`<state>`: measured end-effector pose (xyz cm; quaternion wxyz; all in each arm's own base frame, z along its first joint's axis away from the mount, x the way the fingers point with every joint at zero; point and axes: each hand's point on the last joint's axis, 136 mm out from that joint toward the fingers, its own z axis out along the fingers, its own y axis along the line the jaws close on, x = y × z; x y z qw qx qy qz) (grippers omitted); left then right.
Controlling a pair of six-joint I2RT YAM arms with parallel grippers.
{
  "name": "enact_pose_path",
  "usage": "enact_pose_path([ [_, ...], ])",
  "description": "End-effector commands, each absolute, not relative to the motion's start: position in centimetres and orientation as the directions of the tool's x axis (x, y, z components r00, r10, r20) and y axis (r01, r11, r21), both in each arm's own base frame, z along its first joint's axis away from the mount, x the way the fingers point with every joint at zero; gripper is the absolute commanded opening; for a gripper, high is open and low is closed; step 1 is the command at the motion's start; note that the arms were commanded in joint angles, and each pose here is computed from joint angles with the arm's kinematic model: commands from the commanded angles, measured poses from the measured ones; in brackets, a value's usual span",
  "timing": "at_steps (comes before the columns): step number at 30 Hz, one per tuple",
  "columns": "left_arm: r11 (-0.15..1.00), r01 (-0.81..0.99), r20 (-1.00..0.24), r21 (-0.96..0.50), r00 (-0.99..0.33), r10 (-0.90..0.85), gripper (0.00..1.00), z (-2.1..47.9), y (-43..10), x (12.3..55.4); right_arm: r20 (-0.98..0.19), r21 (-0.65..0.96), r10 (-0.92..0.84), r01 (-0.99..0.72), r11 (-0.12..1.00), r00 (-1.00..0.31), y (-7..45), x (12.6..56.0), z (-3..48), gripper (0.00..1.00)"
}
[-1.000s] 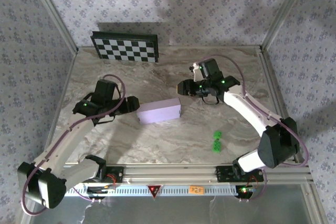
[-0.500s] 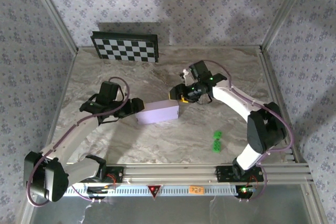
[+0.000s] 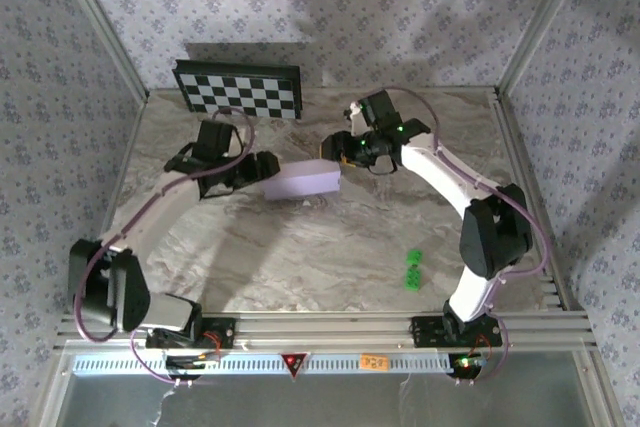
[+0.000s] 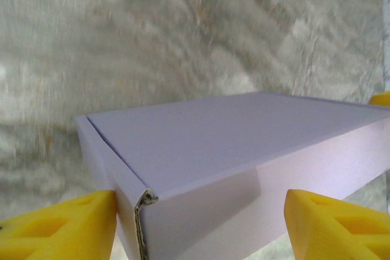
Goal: Fold the paper box
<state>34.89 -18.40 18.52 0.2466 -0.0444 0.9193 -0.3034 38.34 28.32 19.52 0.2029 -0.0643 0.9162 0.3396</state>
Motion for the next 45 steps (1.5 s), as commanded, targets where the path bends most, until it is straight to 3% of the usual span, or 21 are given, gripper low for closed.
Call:
enact_pose_path([
  [1, 0.761, 0.244, -0.549, -0.601, -0.818, -0.171, 0.71, 22.5, -20.9, 38.4, -0.498, 0.567, -0.006, -0.331, 0.754, -0.867, 29.5, 40.8, 20.7, 0.60],
  [9, 0.763, 0.329, -0.615, -0.556, -0.781, -0.111, 0.71, 19.5, -22.2, 43.1, -0.561, 0.472, -0.046, -0.365, 0.803, -0.826, 29.1, 44.9, 16.8, 0.59],
  [17, 0.731, 0.314, -0.558, -0.606, -0.822, -0.110, 0.78, 16.3, -21.9, 38.0, -0.505, 0.468, -0.084, -0.354, 0.810, -0.859, 28.3, 39.3, 14.3, 0.60],
  [21, 0.801, 0.224, -0.509, -0.556, -0.853, -0.115, 0.81, 14.2, -19.5, 35.5, -0.429, 0.470, -0.085, -0.302, 0.829, -0.899, 27.1, 36.9, 12.7, 0.66],
  [29, 0.862, 0.120, -0.421, -0.492, -0.900, -0.115, 0.82, 10.5, -17.5, 36.0, -0.330, 0.461, -0.067, -0.222, 0.859, -0.942, 25.1, 38.1, 9.0, 0.70],
  [36, 0.815, 0.103, -0.338, -0.570, -0.934, -0.119, 0.72, 7.8, -19.5, 37.3, -0.273, 0.551, -0.069, -0.215, 0.807, -0.959, 26.7, 38.5, 6.9, 0.66],
  [39, 0.796, 0.110, -0.352, -0.596, -0.926, -0.135, 0.67, 8.3, -20.0, 37.7, -0.283, 0.588, -0.061, -0.223, 0.778, -0.957, 28.1, 38.4, 7.4, 0.62],
  [45, 0.845, 0.101, -0.401, -0.525, -0.905, -0.141, 0.67, 9.2, -17.7, 38.8, -0.324, 0.641, -0.046, -0.255, 0.724, -0.945, 33.0, 39.2, 9.5, 0.58],
])
